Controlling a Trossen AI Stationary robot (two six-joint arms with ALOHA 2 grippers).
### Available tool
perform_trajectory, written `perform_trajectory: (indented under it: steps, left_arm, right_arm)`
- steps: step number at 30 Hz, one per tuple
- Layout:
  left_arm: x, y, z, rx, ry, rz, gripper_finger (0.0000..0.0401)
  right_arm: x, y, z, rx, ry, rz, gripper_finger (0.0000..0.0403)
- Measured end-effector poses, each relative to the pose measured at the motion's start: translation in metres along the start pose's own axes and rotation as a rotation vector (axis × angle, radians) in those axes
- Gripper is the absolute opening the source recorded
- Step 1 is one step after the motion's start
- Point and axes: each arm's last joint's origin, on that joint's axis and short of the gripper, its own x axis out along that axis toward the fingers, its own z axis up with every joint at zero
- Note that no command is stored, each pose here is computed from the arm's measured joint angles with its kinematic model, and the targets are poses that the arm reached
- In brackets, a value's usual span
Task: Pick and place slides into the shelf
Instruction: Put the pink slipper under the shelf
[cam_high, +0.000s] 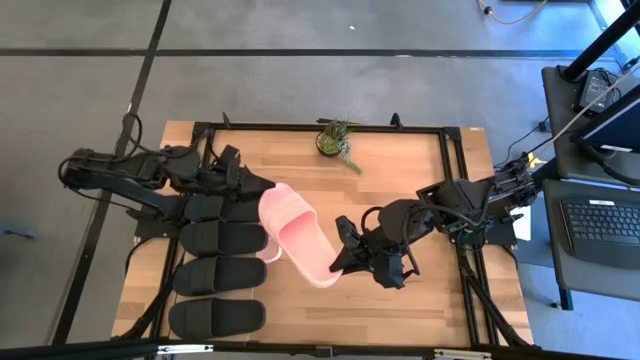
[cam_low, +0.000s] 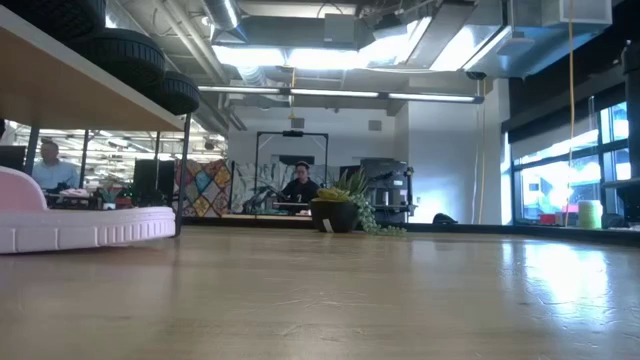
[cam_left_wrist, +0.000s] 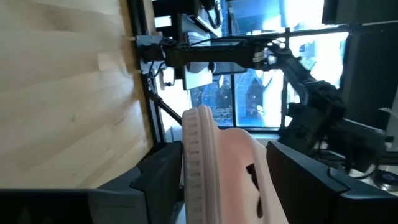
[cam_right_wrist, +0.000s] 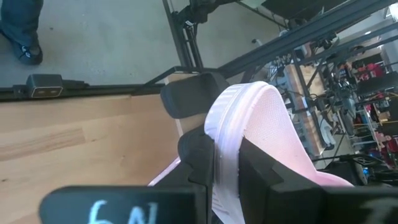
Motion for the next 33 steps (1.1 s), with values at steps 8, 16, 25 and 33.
perform_trajectory:
  steps: [8,16,25,33]
  left_arm:
    - [0.006,0.002,-0.002,0.002,0.041,0.020,0.0224]
    - [0.012,0.002,-0.004,0.016,0.063,0.009,0.0217]
    - [0.014,0.000,-0.005,0.046,0.085,-0.015,0.0109]
    - [0.014,0.001,-0.005,0.128,0.102,-0.012,0.0032]
  right_arm:
    - [0.000,0.000,0.000,-0.001,0.001,0.000,0.0047]
    - [0.000,0.000,0.000,0.000,0.001,0.000,0.0047]
    - [0.000,0.000,0.000,0.004,0.001,0.001,0.0047]
    - [0.000,0.000,0.000,0.009,-0.002,-0.003,0.0047]
